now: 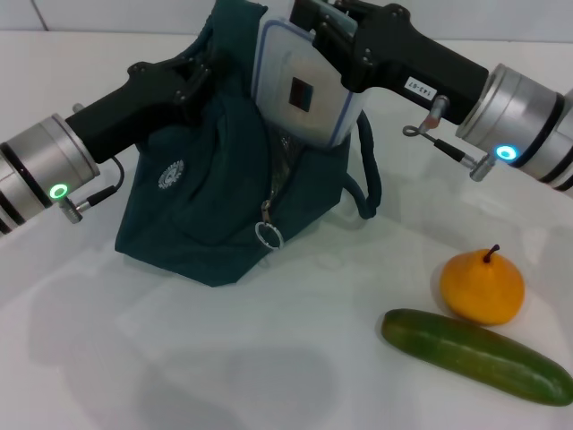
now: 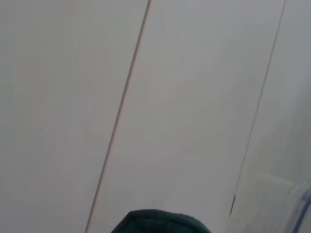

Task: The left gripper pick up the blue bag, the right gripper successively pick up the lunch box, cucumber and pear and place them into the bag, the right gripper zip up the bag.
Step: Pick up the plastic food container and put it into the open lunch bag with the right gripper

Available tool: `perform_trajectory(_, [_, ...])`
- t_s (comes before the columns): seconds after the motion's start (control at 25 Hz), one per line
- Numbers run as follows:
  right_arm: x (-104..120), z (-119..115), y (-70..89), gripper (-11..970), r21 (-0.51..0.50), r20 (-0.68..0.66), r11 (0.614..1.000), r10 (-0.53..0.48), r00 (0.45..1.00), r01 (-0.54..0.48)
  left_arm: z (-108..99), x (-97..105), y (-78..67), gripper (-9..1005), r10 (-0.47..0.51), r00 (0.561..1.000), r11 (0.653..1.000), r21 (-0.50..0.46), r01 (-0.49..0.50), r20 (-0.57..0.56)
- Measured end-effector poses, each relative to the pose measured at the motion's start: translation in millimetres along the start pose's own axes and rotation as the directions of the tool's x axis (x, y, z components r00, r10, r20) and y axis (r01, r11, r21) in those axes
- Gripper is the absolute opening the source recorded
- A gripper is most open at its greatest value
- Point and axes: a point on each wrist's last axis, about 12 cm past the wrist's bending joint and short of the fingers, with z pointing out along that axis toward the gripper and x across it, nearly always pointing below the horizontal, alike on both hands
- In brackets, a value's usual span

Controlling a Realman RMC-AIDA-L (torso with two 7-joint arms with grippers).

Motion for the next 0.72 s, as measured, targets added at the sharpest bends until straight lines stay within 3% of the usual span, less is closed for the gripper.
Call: perform_trajectory(0.72, [10.6, 7.4, -3.1, 94, -0.009, -0.154, 0.998, 0.057, 0.986, -0.059, 1.4, -2.2, -1.8, 88, 0.009, 1.0, 1.0, 0.019, -0.009, 0.009])
